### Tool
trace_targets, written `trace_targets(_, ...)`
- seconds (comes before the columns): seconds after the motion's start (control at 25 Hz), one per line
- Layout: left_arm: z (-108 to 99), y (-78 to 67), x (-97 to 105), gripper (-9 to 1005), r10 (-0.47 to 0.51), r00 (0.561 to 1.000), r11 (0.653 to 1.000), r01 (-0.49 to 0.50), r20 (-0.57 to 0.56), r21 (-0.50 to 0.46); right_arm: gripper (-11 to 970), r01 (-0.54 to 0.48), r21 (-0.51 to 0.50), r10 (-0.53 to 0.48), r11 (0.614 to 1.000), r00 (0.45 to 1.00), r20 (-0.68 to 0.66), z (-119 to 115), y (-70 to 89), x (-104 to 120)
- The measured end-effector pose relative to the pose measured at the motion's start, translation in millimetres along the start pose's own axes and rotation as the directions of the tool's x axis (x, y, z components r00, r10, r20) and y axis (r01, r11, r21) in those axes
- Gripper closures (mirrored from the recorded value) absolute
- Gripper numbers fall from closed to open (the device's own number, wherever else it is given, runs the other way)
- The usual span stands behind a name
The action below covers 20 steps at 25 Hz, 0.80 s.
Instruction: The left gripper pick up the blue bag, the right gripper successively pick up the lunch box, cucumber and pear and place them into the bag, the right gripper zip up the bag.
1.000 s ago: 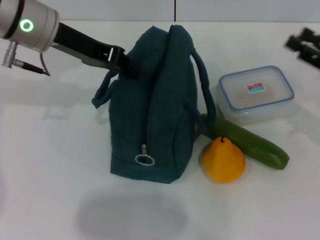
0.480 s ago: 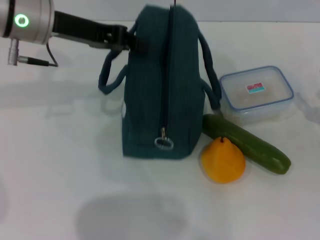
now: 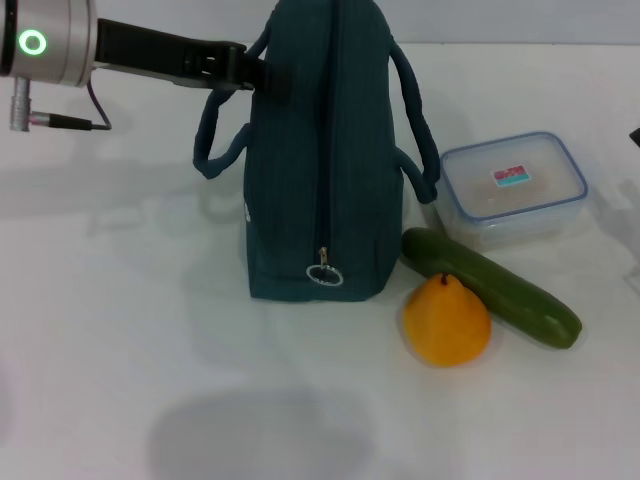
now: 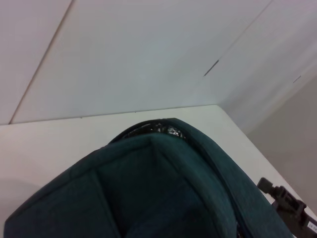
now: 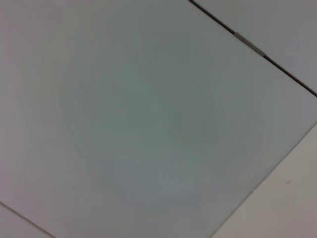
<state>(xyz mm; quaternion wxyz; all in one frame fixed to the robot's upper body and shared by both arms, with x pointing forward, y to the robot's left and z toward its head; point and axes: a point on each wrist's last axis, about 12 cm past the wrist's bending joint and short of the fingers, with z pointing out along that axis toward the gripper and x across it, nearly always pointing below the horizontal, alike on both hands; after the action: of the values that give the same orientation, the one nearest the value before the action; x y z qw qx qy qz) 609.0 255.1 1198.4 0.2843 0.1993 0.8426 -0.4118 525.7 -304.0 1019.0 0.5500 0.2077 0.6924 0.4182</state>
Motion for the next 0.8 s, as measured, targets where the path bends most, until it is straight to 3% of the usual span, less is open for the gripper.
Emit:
trace_targets(0.32, -6.4, 1.0, -1.3, 957, -0.028, 0.998, 0.999, 0.027, -0.062, -0.017, 165, -0.086, -0.042, 0.085, 0.995, 0.996, -0.025, 13.8, 10.3, 1.5)
trace_targets(0.8, 1.5, -10.6, -1.7, 957, -0.008, 0.987, 1.000, 0.011, -0.160, 0.020, 203, -0.175, 0.007, 0.175, 0.985, 0.982, -0.066, 24.7, 12.5, 13.5)
